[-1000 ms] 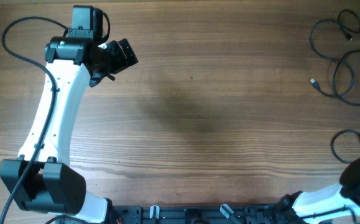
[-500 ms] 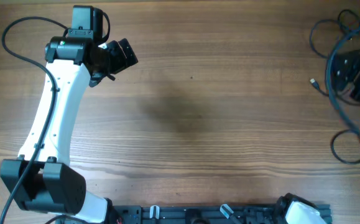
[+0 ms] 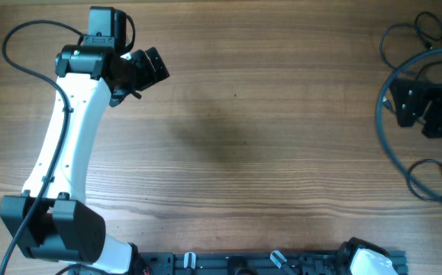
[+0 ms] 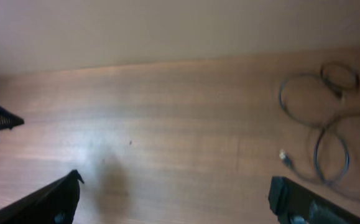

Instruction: Untangle cables

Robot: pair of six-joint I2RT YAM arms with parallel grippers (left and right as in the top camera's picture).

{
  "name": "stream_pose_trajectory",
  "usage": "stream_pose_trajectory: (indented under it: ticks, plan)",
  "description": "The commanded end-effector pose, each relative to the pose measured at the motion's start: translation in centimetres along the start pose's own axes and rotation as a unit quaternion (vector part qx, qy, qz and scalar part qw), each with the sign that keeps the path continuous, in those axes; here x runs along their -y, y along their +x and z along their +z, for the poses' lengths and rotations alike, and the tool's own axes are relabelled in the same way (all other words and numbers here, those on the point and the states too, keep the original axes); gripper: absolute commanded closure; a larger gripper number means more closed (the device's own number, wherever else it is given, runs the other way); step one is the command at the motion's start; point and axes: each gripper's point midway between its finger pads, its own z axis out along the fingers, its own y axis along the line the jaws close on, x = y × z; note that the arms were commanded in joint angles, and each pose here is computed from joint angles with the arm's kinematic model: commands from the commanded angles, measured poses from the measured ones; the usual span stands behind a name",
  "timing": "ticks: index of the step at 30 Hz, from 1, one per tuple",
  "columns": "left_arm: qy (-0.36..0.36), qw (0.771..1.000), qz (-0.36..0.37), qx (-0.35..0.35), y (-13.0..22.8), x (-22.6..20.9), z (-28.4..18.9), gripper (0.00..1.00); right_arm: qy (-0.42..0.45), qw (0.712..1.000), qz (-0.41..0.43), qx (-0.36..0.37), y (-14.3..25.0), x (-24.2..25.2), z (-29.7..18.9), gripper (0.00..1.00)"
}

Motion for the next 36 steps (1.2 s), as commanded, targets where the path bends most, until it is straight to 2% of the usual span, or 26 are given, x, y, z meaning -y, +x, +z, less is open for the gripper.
stream_pose_trajectory:
  ticks: [1, 7, 12, 17, 22, 29, 33, 36]
  plan:
    - [0.003, 1.000, -0.002, -0.006, 0.1, 0.1, 0.4, 0.00, 0.028, 0.995, -0.078, 0.056, 0.1, -1.2, -0.2, 0.00]
    - [0.003, 1.000, -0.002, -0.006, 0.1, 0.1, 0.4, 0.00, 0.053, 0.979, -0.121, 0.155, 3.5, -1.9, 1.5, 0.00]
    - [0.003, 1.000, -0.002, -0.006, 0.1, 0.1, 0.4, 0.00, 0.038, 0.951, -0.130, 0.280, 6.6, -2.3, 2.6, 0.00]
    - [0.003, 1.000, -0.002, -0.006, 0.1, 0.1, 0.4, 0.00, 0.013, 0.926, -0.151, 0.345, 12.3, -2.8, 5.0, 0.00]
    - [0.003, 1.000, -0.002, -0.006, 0.1, 0.1, 0.4, 0.00, 0.013, 0.920, -0.153, 0.360, 15.4, -2.2, 7.2, 0.00]
    - [0.003, 1.000, -0.002, -0.006, 0.1, 0.1, 0.4, 0.00, 0.013, 0.919, -0.154, 0.364, 17.4, -1.7, 8.7, 0.00]
    - [0.003, 1.000, -0.002, -0.006, 0.1, 0.1, 0.4, 0.00, 0.020, 0.928, -0.148, 0.341, 18.5, -1.2, 9.5, 0.00]
    - [0.003, 1.000, -0.002, -0.006, 0.1, 0.1, 0.4, 0.00, 0.023, 0.946, -0.138, 0.293, 20.4, -0.7, 10.9, 0.00]
